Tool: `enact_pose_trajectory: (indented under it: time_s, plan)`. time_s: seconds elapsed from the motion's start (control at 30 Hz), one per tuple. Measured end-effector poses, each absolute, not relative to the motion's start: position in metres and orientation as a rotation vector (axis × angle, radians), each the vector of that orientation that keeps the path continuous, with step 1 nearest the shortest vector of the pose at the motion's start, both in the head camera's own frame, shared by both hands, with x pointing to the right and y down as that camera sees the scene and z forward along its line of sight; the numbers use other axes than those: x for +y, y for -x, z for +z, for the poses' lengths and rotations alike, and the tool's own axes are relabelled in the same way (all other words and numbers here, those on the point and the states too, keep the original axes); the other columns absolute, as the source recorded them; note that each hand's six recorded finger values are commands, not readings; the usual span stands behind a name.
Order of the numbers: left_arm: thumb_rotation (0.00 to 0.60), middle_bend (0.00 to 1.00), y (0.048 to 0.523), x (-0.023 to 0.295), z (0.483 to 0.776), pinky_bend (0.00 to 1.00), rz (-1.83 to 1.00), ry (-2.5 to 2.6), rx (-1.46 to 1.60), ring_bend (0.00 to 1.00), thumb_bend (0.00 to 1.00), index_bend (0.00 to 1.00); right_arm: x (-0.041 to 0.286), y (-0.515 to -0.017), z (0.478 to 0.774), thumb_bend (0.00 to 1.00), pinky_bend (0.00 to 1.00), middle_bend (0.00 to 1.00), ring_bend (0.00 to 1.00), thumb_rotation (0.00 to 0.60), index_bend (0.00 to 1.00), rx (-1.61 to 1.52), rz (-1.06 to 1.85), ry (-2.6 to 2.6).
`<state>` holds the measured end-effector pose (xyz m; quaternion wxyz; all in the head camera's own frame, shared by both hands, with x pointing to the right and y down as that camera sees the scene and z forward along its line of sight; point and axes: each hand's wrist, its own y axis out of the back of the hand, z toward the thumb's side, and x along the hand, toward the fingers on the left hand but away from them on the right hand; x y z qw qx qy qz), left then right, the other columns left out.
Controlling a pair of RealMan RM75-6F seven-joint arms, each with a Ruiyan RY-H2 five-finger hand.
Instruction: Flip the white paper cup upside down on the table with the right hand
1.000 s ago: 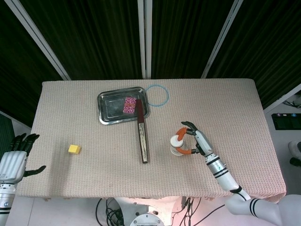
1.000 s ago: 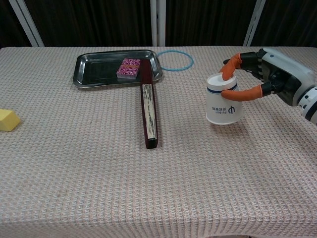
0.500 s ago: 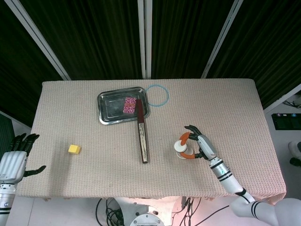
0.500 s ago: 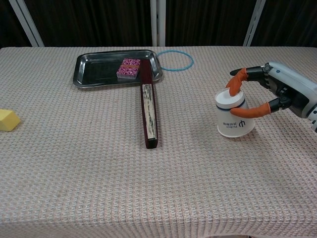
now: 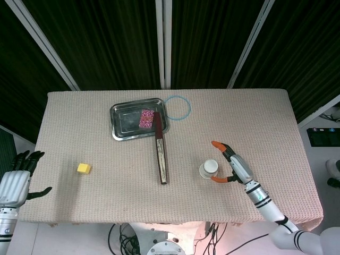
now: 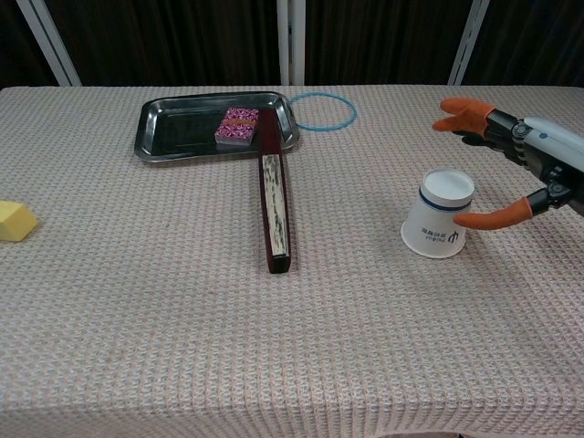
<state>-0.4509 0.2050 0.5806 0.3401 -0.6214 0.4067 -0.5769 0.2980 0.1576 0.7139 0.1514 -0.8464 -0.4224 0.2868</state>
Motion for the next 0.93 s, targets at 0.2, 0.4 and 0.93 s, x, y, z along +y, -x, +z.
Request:
enact_pose_trajectory:
  time_s: [0.2,0.4,0.93]
  plan:
    - [0.6,0.08,0.451,0.205,0.58,0.06,-1.502,1.617,1.058,0.0,0.05,0.11,0.158,-0.326,0.682,0.0,0.0,0.0,0.0,0.6,0.0,-1.166,0.842,2.261]
    - [0.6,0.08,0.451,0.204,0.581,0.06,-1.502,1.613,1.054,0.0,0.05,0.11,0.163,-0.375,0.652,0.0,0.0,0.0,0.0,0.6,0.0,-1.068,1.069,1.913]
    - [0.6,0.07,0.449,0.202,0.578,0.06,-1.453,1.593,1.059,0.0,0.05,0.11,0.213,-0.479,0.6,0.0,0.0,0.0,0.0,0.6,0.0,-1.015,1.62,1.322]
